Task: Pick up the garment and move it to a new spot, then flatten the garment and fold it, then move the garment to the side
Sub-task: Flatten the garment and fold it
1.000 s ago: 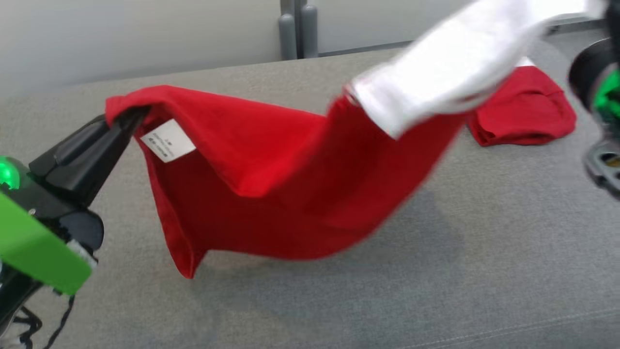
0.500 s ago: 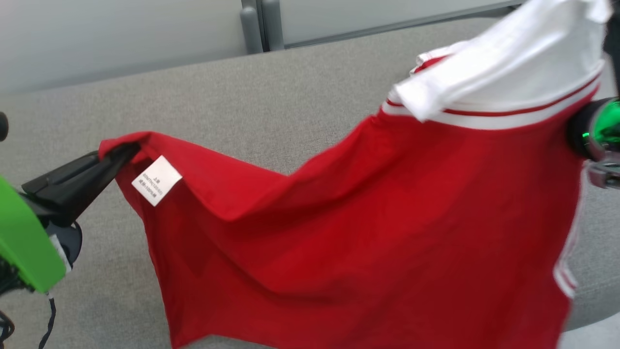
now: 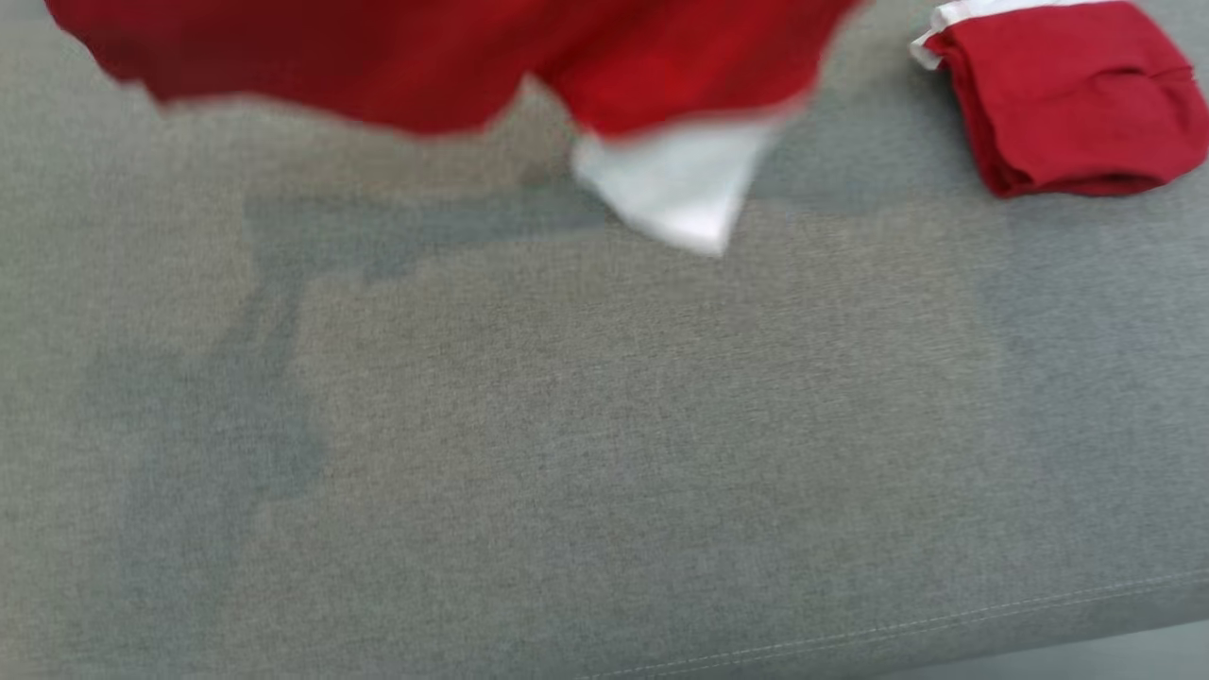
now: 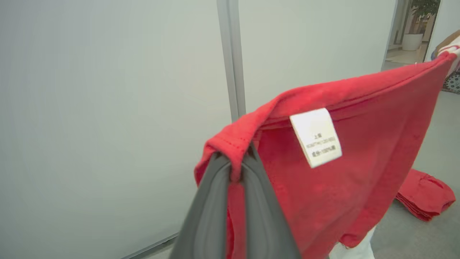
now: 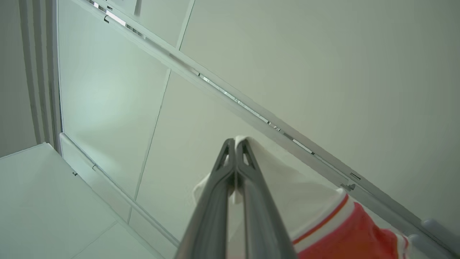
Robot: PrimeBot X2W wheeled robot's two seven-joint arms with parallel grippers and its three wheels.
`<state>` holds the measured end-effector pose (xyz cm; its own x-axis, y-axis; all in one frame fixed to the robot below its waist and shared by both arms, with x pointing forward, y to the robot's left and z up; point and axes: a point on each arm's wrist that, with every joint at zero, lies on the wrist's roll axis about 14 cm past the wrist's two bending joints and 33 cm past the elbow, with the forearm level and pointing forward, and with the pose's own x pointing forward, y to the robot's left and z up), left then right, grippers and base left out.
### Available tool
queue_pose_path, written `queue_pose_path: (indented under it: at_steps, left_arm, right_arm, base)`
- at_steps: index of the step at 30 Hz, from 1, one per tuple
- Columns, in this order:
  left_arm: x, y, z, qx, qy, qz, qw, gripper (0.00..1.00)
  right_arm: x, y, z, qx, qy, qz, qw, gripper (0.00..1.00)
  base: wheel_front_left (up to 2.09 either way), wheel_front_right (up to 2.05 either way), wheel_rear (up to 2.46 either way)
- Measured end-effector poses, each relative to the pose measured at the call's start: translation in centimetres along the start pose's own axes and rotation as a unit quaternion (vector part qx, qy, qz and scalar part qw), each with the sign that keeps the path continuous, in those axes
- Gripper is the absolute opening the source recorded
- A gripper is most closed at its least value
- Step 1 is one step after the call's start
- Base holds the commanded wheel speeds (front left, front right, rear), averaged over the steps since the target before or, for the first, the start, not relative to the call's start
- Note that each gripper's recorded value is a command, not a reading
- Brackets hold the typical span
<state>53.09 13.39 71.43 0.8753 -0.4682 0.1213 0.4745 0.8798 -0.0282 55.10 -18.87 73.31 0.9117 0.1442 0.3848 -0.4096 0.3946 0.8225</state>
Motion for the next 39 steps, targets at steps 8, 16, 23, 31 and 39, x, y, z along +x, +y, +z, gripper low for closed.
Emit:
queue_pose_path:
  at_steps: [8,16,23,31,39]
  left_arm:
    - [4.2,-1.6,-4.4,0.047,-0.042,-0.036,0.997,0.00]
    - [-1.8,-4.4,-27.8,-0.067,0.166,-0.016,0.984,0.00]
    - [-5.4,0.1,-30.1,-0.099,0.151,0.107,0.978,0.00]
    - [-5.5,0.2,-27.1,-0.110,0.085,0.113,0.984,0.00]
    - [-8.7,-2.2,-26.7,-0.112,0.108,0.088,0.984,0.00]
  right_arm:
    - [3.9,-4.2,-10.0,-0.094,0.102,-0.003,0.990,0.00]
    - [-14.0,-22.7,-23.0,0.020,0.264,-0.291,0.919,0.00]
    - [-16.1,-22.8,-22.4,0.105,0.215,-0.335,0.911,0.00]
    - [-18.4,-17.2,-22.9,0.165,0.242,-0.270,0.917,0.00]
    - [-19.9,-14.1,-18.2,0.162,0.222,-0.241,0.931,0.00]
  base:
    - [0.00,0.00,0.00]
    - [0.00,0.00,0.00]
    - [0.00,0.00,0.00]
    - [0.00,0.00,0.00]
    - [0.00,0.00,0.00]
